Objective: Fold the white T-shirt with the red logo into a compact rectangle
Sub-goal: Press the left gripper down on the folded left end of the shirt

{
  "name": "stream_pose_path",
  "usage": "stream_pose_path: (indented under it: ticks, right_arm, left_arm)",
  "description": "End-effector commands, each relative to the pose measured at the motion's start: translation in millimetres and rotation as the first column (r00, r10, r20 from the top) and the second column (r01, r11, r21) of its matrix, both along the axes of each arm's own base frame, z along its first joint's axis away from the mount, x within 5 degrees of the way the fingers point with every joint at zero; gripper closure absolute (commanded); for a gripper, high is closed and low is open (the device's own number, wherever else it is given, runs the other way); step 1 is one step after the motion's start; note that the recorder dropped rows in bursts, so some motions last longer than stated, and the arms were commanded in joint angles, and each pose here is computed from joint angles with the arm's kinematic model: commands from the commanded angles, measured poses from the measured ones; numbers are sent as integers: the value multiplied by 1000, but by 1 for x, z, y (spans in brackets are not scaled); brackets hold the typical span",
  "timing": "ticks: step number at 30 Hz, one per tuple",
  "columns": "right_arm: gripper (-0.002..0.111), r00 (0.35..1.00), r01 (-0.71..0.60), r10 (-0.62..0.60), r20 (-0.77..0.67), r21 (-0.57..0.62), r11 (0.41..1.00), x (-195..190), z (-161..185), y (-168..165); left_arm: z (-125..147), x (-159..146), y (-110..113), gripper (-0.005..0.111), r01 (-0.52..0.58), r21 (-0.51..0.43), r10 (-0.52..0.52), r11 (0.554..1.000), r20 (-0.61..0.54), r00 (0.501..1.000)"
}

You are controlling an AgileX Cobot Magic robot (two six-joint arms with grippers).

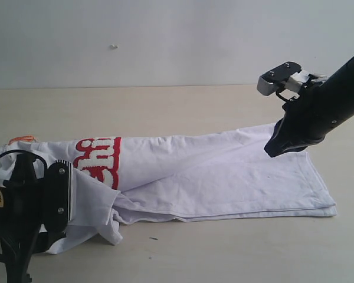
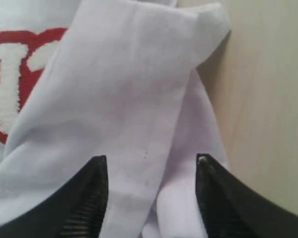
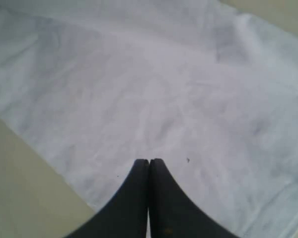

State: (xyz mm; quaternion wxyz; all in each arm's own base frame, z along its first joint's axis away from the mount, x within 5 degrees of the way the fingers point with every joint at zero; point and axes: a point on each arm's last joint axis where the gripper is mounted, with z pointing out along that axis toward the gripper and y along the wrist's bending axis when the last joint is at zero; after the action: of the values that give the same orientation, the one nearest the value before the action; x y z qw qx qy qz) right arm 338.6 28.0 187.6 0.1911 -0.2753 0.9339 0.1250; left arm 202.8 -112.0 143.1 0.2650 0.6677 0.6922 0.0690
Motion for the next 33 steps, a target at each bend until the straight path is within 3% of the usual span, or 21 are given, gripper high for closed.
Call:
stream_pose_path:
  ticks: [1,13,18,22,23,33]
  right_arm:
    - [108,1000,3,-3,22,6,1000,1,5,0]
    - [108,1000,5,-6,26,6,1000,1,5,0]
    - [108,1000,5,-6,26,6,1000,1,5,0]
    - [108,1000,7,-7,30,5,1000,2,5,-1]
    - [108,999,8,-8,32,4,1000,2,5,-1]
    - [108,999,10,-10,35,3,1000,2,5,-1]
  left_arm:
    - [-6,0,-2,53,37,22,-37,999,1,999]
    - [-16,8,-6,54,46,14,-47,999,44,998]
    - [-28,8,-6,71,56,41,-56,998,1,998]
    - [-22,9,-6,103,55,30,-56,998,24,998]
    - [-20,9,-7,106,61,28,-62,998,36,997]
    - [15,7,-5,107,111,5,-110,994,184,977]
